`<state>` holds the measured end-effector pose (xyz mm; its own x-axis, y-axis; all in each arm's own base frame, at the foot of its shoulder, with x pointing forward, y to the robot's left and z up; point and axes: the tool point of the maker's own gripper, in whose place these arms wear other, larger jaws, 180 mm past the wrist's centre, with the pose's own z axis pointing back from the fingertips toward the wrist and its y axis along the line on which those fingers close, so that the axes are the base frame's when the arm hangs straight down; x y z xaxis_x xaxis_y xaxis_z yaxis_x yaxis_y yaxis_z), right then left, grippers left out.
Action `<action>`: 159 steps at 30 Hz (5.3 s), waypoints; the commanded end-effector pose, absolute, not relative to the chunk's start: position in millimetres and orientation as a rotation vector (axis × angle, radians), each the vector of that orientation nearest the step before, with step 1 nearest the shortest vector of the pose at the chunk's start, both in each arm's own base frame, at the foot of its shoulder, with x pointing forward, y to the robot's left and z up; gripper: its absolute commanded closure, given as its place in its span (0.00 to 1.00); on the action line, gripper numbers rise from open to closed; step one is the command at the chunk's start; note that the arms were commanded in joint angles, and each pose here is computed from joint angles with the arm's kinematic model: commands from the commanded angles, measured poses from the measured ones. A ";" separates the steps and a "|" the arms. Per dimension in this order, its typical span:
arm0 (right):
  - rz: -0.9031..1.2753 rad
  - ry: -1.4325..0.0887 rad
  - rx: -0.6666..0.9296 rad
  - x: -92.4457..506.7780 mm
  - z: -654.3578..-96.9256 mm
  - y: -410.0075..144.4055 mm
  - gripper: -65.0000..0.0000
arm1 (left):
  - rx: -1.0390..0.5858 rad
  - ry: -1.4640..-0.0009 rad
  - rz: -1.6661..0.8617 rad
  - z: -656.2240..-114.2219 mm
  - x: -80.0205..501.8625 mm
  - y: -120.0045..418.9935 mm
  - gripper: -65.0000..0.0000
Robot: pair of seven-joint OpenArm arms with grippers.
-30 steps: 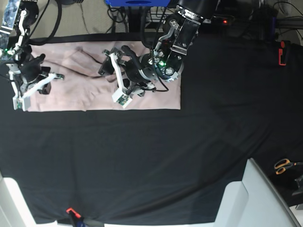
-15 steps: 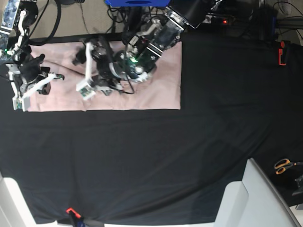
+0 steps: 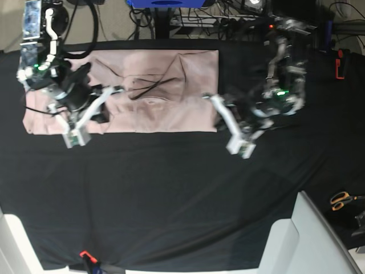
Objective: Fold the T-shirt properly
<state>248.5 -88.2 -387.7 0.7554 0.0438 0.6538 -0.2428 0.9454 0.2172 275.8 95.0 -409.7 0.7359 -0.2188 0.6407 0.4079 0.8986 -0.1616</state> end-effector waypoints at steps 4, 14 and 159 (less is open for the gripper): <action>0.087 -0.745 0.309 259.7 -376.6 -83.8 1.00 | -0.329 -0.670 -0.351 -408.1 269.0 91.7 1.00; 0.036 -0.734 0.251 253.4 -381.9 -114.4 1.00 | -0.401 -0.563 -0.253 -447.6 258.0 66.4 1.00; -0.293 -0.282 0.583 212.7 -496.6 -238.6 0.99 | -0.065 -0.470 -0.038 -440.3 122.5 310.8 1.00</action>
